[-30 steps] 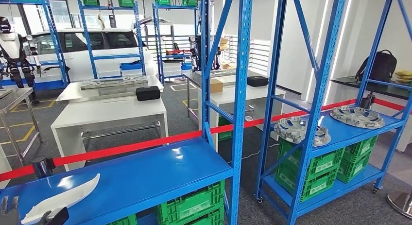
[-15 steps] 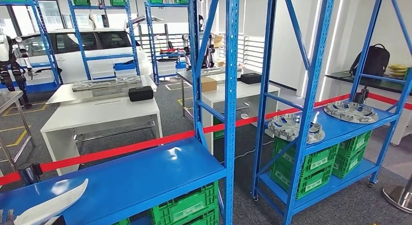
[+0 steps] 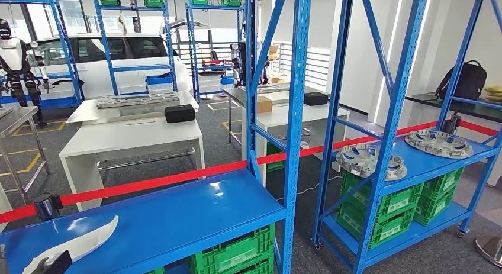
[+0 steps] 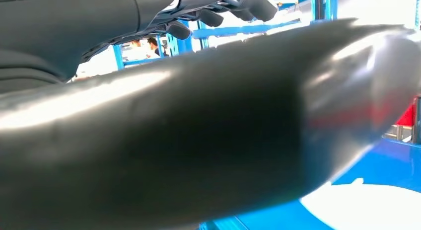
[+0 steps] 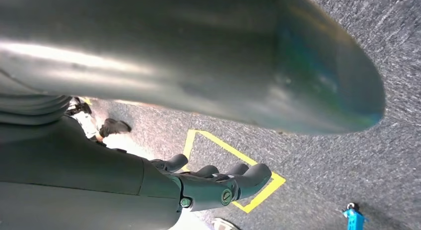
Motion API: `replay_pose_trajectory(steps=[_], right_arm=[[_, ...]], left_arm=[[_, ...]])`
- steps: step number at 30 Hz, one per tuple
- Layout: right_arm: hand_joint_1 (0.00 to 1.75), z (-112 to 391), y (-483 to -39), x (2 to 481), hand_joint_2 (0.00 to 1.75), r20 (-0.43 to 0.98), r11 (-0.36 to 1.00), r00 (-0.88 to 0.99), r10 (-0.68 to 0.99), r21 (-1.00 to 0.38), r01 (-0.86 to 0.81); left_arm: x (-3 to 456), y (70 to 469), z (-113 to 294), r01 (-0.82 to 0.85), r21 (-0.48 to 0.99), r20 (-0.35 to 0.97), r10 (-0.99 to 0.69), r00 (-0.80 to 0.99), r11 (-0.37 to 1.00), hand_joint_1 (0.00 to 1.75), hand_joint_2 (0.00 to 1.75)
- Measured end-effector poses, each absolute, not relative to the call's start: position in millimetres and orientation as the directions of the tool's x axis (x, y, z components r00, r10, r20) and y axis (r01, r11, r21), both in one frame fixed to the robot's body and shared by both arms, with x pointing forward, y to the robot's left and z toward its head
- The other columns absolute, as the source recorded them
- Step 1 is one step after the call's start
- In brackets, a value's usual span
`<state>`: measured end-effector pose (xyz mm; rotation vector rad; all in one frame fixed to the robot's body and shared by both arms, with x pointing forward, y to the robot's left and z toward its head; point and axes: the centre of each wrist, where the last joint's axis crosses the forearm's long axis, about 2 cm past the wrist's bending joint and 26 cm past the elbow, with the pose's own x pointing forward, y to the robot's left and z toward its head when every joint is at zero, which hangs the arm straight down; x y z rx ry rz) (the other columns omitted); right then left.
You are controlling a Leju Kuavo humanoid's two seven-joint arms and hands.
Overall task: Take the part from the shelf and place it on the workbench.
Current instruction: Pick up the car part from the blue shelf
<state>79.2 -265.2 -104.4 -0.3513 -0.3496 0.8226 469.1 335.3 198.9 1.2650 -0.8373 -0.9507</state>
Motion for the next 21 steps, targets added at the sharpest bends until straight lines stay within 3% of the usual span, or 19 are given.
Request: replay_pose_trajectory(steps=[21], right_arm=[[0.00,-104.3,-265.3,79.7,0.00,0.166,0.631,0.632,0.757,-0.436,-0.642]], left_arm=[[469.8,335.6,200.4,0.111,0.993,0.001,-0.918,0.397,0.049,0.00,0.00]])
